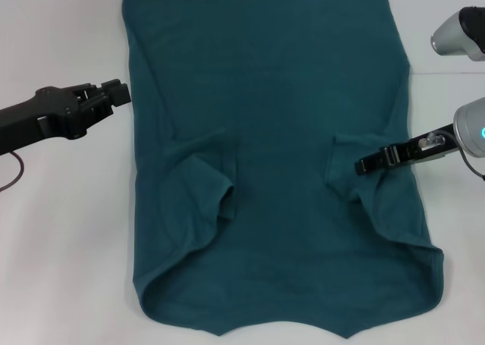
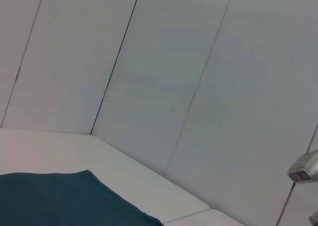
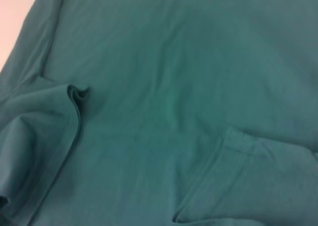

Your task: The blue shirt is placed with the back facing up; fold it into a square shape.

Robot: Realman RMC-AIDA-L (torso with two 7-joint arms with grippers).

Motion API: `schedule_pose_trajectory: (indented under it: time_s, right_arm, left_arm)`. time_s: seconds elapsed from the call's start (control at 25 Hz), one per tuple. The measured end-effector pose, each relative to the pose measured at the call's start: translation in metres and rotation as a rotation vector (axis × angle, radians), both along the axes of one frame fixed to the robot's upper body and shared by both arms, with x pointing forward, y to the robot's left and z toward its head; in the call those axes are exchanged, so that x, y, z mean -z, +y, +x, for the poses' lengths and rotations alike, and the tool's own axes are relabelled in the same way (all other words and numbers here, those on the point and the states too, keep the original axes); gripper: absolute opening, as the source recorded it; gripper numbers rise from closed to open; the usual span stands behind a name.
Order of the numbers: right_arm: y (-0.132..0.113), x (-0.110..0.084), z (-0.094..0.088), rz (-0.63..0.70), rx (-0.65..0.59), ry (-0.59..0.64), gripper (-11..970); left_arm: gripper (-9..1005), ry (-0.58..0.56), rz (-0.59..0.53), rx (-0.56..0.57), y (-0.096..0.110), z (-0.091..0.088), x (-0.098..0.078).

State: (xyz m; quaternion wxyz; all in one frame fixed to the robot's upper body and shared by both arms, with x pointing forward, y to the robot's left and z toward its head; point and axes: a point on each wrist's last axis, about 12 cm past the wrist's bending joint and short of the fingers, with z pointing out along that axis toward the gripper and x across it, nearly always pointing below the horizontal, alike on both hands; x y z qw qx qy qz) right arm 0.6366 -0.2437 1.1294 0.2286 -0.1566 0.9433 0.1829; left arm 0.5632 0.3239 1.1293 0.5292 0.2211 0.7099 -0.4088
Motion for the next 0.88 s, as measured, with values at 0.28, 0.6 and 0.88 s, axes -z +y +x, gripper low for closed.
schedule_pose_trajectory:
  time_s: [0.28, 0.6, 0.88]
  right_arm:
    - [0.002, 0.008, -0.002, 0.018, -0.014, 0.004, 638]
    - [0.006, 0.01, -0.002, 0.004, -0.031, -0.013, 213]
    - [0.018, 0.002, 0.004, 0.004, -0.07, -0.055, 129]
  left_arm:
    - [172, -0.002, -0.001, 0.005, 0.0, 0.0, 0.0]
    - [171, 0.001, -0.003, 0.005, 0.0, -0.002, 0.001]
    - [172, 0.004, -0.004, 0.004, 0.001, -0.003, 0.002]
